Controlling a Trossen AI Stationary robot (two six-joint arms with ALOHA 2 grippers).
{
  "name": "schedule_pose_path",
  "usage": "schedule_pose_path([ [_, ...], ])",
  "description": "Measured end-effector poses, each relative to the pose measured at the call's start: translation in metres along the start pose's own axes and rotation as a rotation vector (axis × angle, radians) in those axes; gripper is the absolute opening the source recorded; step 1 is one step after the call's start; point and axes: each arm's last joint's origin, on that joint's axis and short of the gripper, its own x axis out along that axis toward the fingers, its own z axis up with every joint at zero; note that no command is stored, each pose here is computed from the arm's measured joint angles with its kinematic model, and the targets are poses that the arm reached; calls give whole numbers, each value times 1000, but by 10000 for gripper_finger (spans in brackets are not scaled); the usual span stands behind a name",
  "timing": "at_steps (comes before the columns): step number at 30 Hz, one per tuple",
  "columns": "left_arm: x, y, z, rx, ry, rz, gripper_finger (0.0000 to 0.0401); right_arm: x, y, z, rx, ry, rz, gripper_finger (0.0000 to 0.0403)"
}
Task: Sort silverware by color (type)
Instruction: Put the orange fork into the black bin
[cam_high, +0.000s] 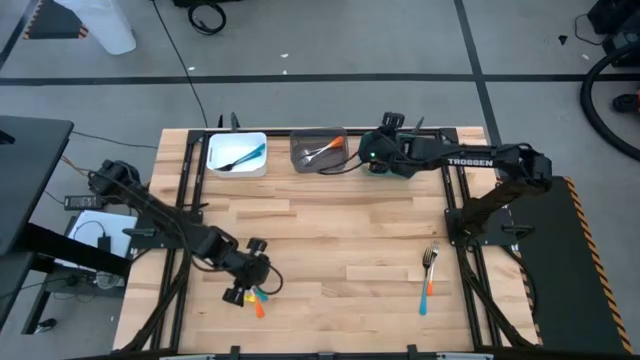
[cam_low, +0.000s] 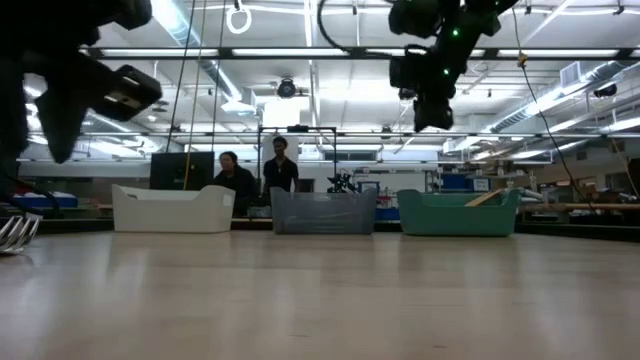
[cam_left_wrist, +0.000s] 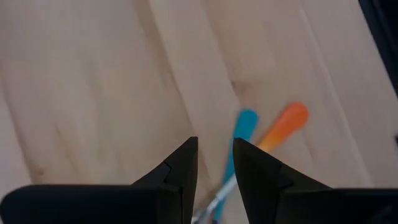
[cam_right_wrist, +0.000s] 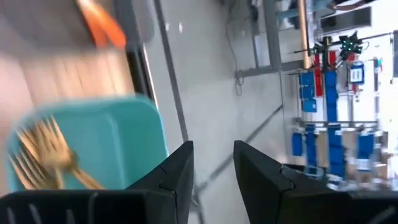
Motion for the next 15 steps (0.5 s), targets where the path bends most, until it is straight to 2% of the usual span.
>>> schedule_pose_path([
  [3,0,-6,-6,15,45,-4,110,-10,7,8,90,-72,31,124],
  [6,-1,-12,-11,52,81,-8,110,-19,15,14,147,-147,117,124],
  [11,-2,-21,-16,170,111,-8,110,-36,29,22,209,-251,295,124],
  [15,-3,-30,-19,283,107,-10,110,-49,39,25,266,-279,347,124],
])
